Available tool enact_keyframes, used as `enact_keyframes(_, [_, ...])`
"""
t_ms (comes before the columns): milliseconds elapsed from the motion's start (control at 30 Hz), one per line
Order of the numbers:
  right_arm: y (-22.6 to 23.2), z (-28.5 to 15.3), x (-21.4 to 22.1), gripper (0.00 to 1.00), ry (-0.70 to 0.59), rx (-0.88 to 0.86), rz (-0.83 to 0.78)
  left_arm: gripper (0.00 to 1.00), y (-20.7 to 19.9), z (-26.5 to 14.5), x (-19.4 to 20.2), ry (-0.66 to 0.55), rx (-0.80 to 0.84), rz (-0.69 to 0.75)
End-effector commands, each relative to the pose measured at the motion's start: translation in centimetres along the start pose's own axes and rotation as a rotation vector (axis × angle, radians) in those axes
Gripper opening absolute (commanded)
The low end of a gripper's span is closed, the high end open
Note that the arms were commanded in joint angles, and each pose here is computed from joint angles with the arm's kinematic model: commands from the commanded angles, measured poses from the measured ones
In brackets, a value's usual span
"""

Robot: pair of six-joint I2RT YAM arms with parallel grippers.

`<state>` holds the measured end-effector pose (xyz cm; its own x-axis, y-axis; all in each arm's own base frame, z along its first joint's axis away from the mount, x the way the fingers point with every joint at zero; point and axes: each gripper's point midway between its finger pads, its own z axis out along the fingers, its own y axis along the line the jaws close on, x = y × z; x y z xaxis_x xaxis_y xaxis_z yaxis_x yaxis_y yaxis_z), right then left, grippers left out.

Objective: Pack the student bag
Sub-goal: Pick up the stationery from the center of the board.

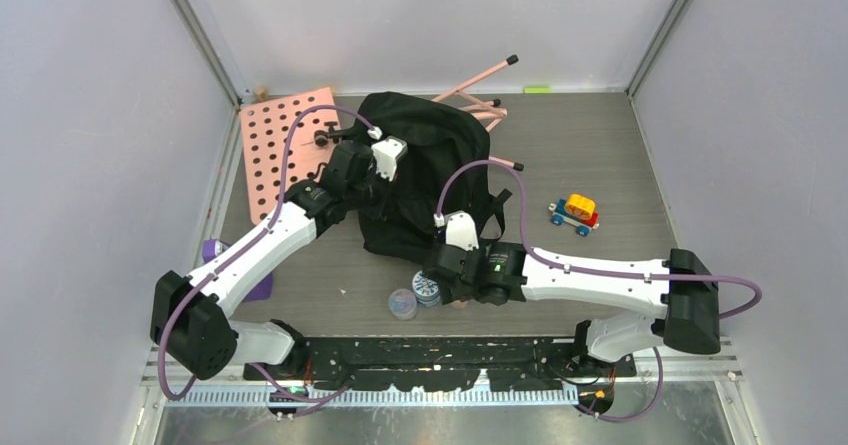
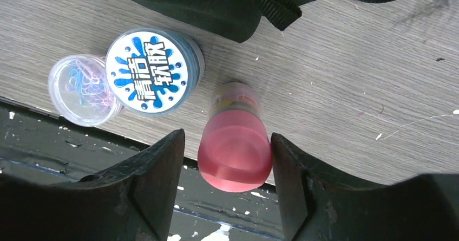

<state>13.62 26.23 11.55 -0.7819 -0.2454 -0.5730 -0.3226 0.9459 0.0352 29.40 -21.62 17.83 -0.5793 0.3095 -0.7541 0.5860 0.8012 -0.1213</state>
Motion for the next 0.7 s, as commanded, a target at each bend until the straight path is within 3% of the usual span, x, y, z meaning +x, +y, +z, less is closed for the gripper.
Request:
enact_keyframes(0, [-0.2, 0.3, -0.8, 0.62, -0.05, 0.042, 0.017, 0.0, 0.4, 0.0, -1.2, -0.045, -0.006, -0.004])
enact_keyframes(67, [-0.3, 0.7, -0.8, 0.48, -0.054, 0.052, 0.009, 0.0, 0.4, 0.0, -1.2, -0.045, -0.007, -0.004])
enact_keyframes(167, [-0.4, 0.4, -1.2, 0.18, -0.07, 0.058, -0.002, 0.0, 0.4, -0.1, -1.3, -0.047, -0.009, -0.002])
enact_keyframes(233, [-0.7, -0.5, -2.1, 0.04, -0.102, 0.058, -0.012, 0.0, 0.4, -0.1, -1.3, -0.048, -0.009, 0.0])
enact_keyframes(667, [-0.3, -12.2, -11.9, 0.01, -0.426, -0.179, -0.044, 0.0, -0.1, -0.7, -1.8, -0.061, 0.015, 0.005])
